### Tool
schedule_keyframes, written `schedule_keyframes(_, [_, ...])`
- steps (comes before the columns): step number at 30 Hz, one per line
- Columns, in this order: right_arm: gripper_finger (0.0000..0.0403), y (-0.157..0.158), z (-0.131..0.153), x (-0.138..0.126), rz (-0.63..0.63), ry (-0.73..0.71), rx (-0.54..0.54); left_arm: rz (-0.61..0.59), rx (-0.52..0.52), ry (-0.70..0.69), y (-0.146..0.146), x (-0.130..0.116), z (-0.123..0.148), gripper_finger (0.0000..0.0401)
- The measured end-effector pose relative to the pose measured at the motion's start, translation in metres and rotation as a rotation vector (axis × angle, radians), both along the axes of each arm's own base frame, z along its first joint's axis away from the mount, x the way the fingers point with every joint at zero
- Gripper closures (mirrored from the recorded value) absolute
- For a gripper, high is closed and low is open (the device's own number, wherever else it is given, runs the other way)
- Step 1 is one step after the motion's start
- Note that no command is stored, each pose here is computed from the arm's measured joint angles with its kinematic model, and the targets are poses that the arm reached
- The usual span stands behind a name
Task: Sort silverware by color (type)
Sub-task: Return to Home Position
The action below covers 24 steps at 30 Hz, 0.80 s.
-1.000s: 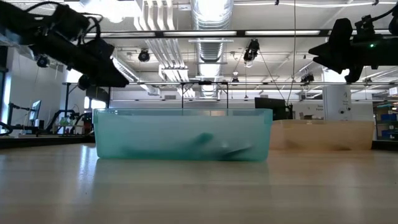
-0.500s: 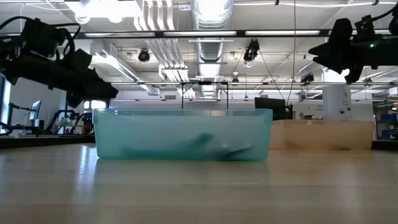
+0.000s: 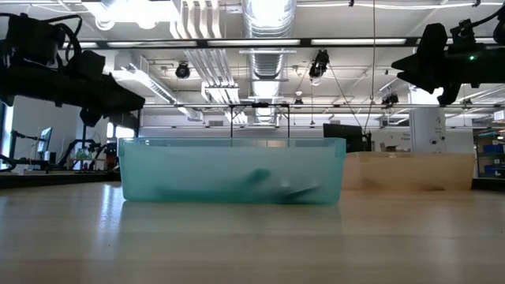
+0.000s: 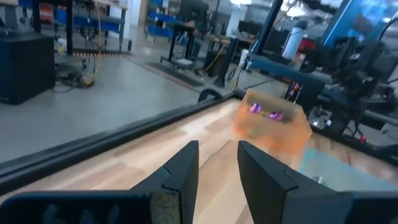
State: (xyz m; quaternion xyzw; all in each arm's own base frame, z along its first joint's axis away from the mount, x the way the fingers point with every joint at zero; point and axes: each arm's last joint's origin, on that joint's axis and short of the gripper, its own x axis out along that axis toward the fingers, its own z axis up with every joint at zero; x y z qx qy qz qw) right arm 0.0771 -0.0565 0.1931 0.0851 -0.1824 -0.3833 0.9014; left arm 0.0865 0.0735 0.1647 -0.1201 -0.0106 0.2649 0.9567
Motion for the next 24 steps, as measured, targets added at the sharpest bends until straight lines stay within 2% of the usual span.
schedule_keyframes(13, [0.0239, 0.0, 0.0, 0.0, 0.0, 0.0, 0.0, 0.008, 0.142, -0.179, -0.013, -0.014, 0.019, 0.0306])
schedule_keyframes(24, [0.0239, 0.0, -0.001, 0.001, 0.0, 0.012, 0.007, 0.007, 0.107, -0.144, -0.012, -0.013, 0.014, 0.0306])
